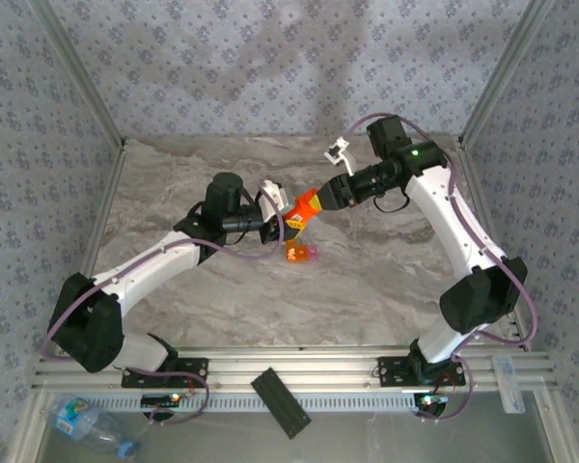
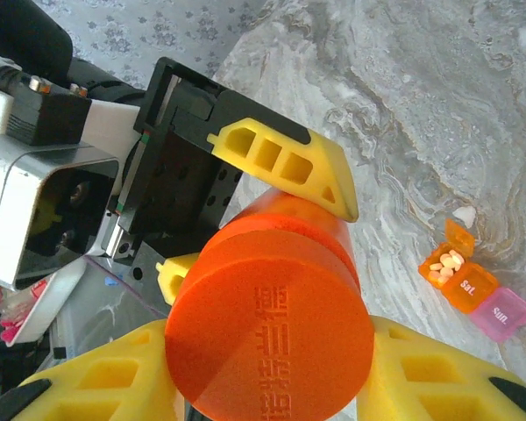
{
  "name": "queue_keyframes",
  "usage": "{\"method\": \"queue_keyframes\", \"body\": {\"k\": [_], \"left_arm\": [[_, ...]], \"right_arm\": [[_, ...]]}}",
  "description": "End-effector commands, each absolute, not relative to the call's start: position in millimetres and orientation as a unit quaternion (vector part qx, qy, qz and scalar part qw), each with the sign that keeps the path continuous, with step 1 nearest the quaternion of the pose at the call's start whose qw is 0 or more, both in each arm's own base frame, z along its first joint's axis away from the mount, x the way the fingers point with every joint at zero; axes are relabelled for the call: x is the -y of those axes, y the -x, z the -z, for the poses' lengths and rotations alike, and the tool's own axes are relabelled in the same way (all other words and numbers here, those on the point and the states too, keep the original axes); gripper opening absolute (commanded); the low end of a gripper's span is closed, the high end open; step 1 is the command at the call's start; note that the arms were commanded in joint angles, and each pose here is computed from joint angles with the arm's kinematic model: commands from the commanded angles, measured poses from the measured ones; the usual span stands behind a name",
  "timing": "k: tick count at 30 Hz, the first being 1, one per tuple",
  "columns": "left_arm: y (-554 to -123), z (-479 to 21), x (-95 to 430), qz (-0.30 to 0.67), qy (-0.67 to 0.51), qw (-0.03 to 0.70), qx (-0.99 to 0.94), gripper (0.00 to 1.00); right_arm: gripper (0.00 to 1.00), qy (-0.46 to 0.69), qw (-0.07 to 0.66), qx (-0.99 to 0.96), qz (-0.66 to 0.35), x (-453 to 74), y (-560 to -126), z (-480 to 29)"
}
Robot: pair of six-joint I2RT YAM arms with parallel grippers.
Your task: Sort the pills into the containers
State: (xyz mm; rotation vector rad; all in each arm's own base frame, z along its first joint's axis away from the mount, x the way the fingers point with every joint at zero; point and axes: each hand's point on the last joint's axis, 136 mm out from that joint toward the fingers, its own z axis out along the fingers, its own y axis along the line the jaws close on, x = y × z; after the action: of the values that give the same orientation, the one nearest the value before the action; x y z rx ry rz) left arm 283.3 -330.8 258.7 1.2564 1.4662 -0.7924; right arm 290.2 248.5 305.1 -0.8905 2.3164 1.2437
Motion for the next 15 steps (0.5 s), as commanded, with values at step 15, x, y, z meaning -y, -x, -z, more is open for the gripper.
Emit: {"method": "queue_keyframes", "body": {"k": [15], "left_arm": [[-273.7, -276.0, 338.2, 0.316, -0.572, 0.493, -0.575, 0.00]], "right_arm": [[0.27, 0.322, 0.135, -0.843, -0.409, -247.4, -286.5, -277.3]]}}
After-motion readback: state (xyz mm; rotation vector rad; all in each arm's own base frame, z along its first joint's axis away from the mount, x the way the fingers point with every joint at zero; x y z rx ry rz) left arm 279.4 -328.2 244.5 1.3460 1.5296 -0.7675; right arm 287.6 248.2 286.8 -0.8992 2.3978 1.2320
